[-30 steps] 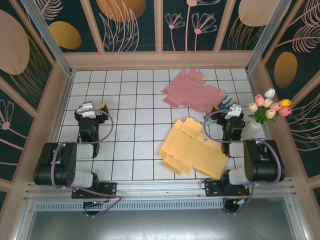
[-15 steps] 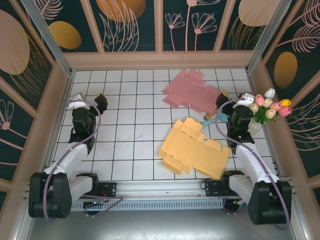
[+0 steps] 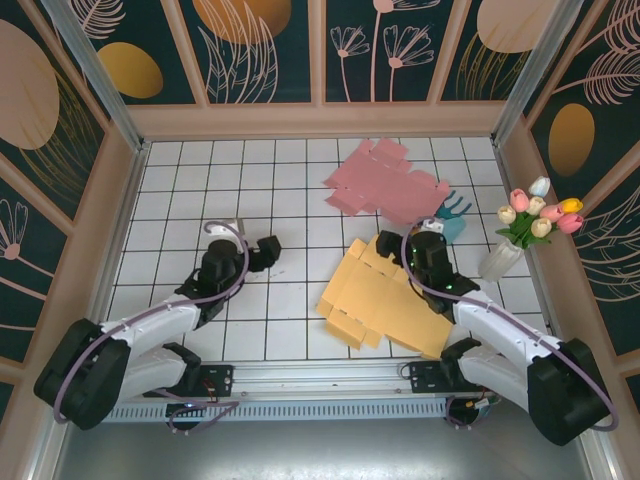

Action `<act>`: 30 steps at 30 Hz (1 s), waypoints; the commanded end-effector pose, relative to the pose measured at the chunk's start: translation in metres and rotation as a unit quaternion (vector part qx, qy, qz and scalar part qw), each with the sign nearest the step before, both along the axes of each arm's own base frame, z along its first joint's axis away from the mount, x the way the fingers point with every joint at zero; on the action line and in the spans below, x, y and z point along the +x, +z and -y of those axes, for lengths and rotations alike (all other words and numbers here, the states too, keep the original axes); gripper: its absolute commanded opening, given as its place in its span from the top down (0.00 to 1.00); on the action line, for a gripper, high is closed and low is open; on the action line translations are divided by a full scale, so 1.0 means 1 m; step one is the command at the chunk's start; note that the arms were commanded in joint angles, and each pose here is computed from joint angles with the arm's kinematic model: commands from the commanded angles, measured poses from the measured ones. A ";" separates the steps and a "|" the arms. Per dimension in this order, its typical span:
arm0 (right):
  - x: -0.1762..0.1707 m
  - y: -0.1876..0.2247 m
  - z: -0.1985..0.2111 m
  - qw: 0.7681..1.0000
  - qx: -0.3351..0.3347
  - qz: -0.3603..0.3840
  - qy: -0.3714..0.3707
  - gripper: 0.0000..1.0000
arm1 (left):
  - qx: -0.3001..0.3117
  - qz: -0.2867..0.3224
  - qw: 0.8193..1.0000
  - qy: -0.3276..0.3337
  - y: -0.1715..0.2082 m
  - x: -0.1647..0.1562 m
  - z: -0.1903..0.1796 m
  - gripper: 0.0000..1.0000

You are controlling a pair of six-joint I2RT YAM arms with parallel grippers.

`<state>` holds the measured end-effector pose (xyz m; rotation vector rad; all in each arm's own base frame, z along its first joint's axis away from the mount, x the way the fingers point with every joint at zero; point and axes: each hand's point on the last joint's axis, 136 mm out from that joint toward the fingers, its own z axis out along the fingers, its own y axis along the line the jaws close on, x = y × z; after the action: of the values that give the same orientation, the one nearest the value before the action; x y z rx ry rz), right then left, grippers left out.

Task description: Fold the paper box

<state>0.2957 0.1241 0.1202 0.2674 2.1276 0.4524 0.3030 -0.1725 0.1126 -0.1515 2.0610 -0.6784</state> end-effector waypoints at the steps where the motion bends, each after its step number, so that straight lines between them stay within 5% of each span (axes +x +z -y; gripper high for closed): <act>1: -0.016 -0.009 -0.011 1.000 0.014 -0.021 -0.006 0.03 | -0.007 -0.015 0.999 -0.034 -0.015 -0.014 0.023 0.11; 16: -0.094 -0.078 -0.036 0.993 -0.029 -0.113 0.034 0.03 | 0.039 0.008 0.999 0.030 -0.001 -0.020 0.003 0.15; 30: -0.094 -0.096 -0.100 0.988 -0.002 -0.130 0.082 0.03 | 0.055 0.021 0.996 0.066 0.000 -0.022 -0.016 0.12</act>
<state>0.2043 0.2038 0.0310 0.1368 2.3797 0.4569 0.2846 -0.1639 0.1182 -0.1965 2.0206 -0.5210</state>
